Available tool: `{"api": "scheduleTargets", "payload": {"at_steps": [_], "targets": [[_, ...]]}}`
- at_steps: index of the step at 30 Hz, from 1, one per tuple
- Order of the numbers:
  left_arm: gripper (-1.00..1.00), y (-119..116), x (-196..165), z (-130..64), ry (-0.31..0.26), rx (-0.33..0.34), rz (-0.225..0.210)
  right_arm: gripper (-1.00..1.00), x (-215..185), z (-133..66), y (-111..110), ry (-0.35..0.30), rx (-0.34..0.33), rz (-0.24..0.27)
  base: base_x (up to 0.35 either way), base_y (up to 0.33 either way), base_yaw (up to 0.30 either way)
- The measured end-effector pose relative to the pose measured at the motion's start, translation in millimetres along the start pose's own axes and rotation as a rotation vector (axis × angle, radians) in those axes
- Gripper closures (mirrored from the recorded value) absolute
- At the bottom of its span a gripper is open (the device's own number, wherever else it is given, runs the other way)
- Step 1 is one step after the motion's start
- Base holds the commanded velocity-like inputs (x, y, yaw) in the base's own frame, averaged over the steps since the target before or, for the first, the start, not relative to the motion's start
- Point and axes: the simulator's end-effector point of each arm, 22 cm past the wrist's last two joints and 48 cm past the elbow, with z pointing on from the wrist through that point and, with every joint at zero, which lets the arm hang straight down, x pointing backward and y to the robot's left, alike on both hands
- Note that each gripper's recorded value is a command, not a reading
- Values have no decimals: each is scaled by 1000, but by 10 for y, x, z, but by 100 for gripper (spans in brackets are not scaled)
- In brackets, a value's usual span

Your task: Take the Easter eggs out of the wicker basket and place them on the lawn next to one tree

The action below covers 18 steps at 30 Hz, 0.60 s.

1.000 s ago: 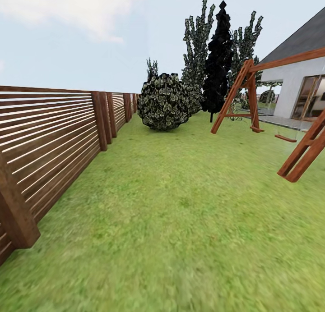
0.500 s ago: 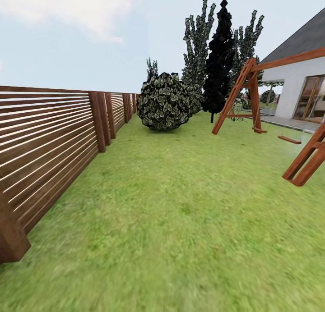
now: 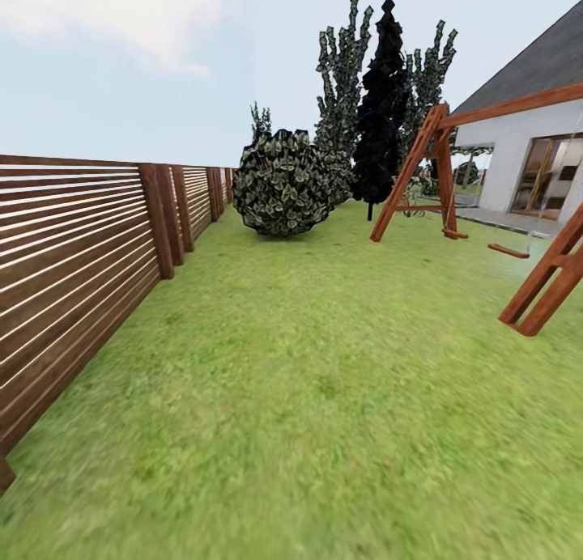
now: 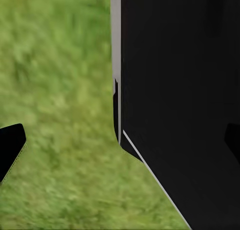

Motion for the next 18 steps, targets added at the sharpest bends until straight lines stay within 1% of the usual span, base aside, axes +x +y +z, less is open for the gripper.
{"api": "scheduleTargets", "payload": {"at_steps": [18], "targets": [[-100, 0, 2, 0, 0, 0, 0, -100, 0, 0, 1, 0, 0, 0, 318, 0, 0]]}}
